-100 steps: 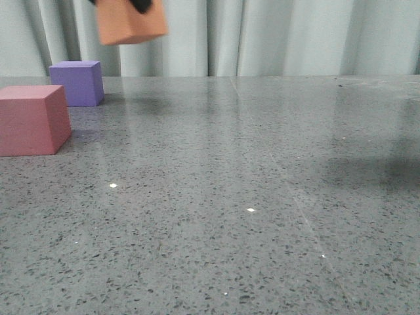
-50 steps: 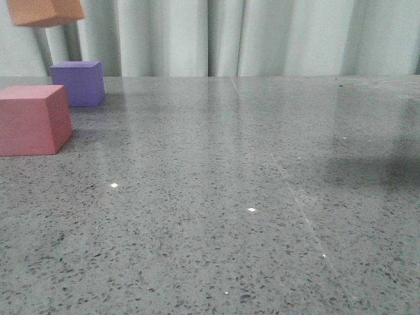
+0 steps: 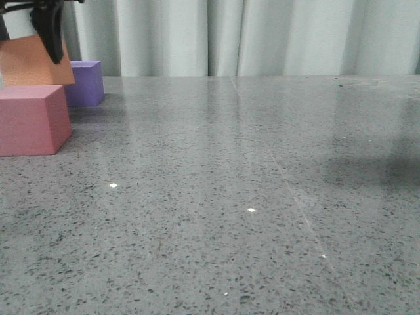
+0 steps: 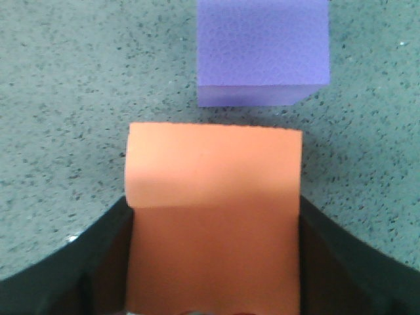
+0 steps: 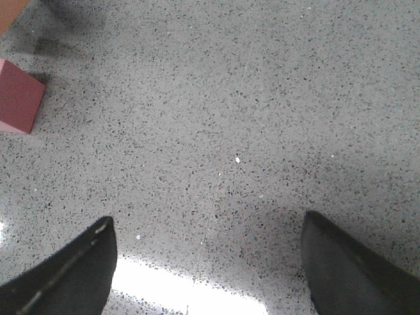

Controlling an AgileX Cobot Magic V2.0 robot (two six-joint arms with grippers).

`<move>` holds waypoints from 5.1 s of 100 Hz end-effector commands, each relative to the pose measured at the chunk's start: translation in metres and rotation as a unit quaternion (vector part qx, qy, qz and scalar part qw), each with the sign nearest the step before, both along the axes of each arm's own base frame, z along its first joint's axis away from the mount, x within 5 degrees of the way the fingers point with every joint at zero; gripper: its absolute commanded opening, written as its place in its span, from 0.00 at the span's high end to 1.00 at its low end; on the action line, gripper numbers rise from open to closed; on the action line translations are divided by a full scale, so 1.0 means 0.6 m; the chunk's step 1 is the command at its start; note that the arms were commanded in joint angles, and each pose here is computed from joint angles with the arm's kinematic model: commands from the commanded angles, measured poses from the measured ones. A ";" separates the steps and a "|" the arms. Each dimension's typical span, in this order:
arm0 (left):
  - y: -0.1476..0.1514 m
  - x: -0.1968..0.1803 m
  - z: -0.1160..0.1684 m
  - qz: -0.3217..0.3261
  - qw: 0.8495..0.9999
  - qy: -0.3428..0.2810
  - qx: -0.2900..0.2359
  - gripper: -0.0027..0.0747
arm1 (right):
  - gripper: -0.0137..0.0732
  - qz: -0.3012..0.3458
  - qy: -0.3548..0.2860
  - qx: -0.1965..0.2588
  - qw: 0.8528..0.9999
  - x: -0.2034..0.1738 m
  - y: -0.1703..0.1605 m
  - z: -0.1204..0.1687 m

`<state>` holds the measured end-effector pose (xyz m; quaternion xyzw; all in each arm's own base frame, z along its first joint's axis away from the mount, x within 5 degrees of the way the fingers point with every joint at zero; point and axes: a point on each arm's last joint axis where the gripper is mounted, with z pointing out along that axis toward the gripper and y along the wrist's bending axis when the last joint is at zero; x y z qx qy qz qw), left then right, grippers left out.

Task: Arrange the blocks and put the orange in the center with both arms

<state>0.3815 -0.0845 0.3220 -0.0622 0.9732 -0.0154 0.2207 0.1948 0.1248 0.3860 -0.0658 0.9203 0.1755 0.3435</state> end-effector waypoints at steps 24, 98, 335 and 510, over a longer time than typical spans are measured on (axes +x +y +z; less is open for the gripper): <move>-0.010 0.002 0.016 0.006 0.998 -0.065 -0.025 0.71 | 0.18 0.003 -0.050 0.027 0.998 -0.005 -0.004 0.030; -0.034 0.012 -0.014 -0.013 0.999 -0.048 -0.008 0.63 | 0.18 0.004 -0.048 0.031 0.998 -0.006 -0.003 0.031; 0.061 -0.441 0.043 -0.135 0.861 -0.473 -0.129 0.99 | 0.98 0.019 -0.284 0.075 0.956 -0.180 -0.128 -0.079; 0.136 -0.522 -0.120 -0.054 0.826 -0.558 0.052 0.99 | 0.98 0.025 -0.345 0.098 0.933 -0.210 -0.145 -0.104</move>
